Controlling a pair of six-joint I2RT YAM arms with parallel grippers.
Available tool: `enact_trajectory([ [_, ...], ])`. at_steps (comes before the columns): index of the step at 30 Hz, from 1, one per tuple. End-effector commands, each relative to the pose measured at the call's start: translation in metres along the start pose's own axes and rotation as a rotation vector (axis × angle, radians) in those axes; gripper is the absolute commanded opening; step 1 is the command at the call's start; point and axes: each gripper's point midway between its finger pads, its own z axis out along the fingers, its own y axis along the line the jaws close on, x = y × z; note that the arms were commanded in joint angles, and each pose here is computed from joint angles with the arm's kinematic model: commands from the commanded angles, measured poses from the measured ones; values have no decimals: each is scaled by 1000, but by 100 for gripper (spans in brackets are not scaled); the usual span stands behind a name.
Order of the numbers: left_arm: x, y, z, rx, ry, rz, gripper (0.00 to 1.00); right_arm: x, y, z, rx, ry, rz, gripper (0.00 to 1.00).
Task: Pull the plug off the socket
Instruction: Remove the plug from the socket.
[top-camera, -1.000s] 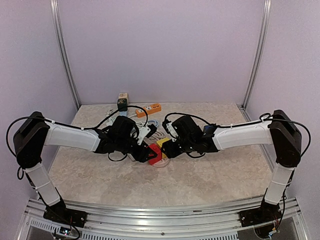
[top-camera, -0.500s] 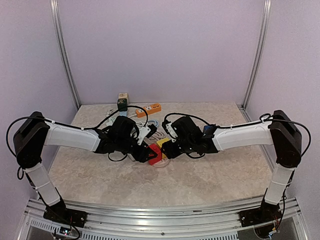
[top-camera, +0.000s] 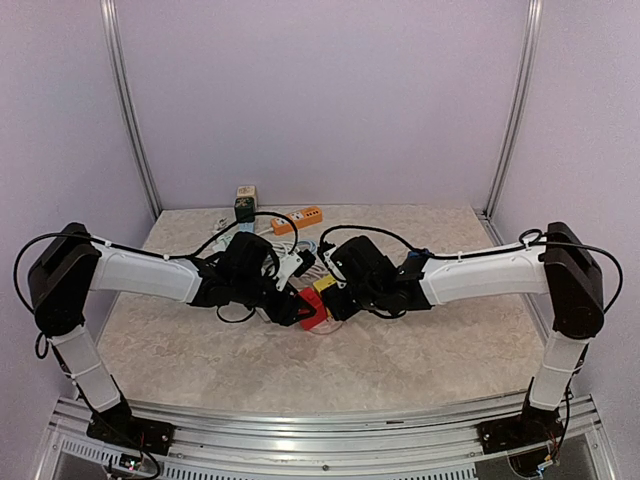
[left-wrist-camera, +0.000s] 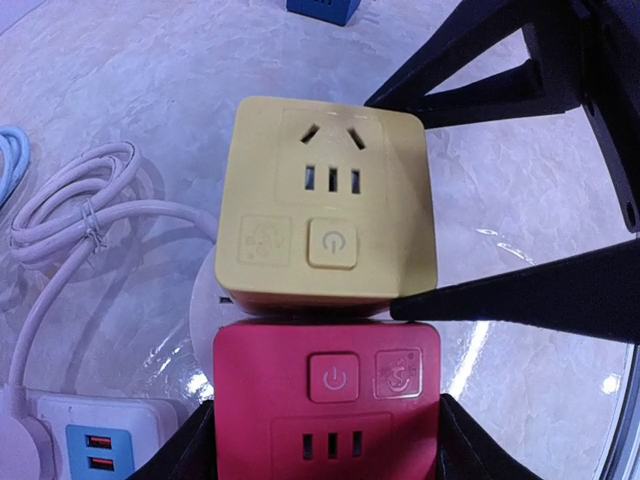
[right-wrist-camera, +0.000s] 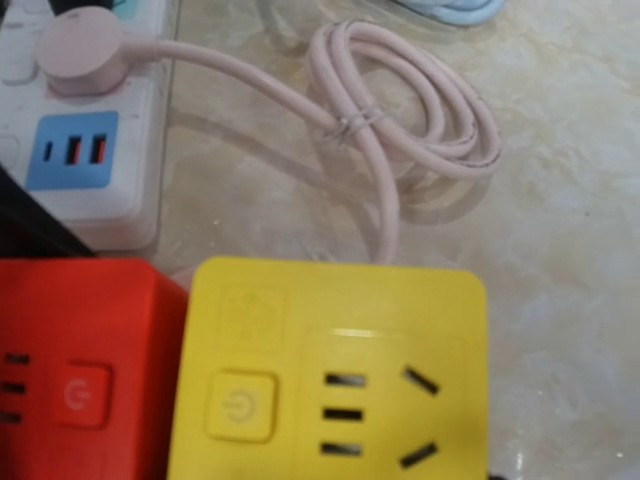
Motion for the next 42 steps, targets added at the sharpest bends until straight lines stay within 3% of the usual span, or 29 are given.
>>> enact_trajectory([
  [1,36,-3,13,13,129,-45,23,-20,0,-13,58,-53,-29,0],
  [12,37,-4,12,16,130,-44,22,-26,6,-18,3,-71,9,0],
  [24,41,-4,12,17,139,-48,22,-27,-12,-19,-139,-89,191,0],
  [42,39,-4,12,19,140,-49,21,-27,-2,-23,-75,-96,76,0],
])
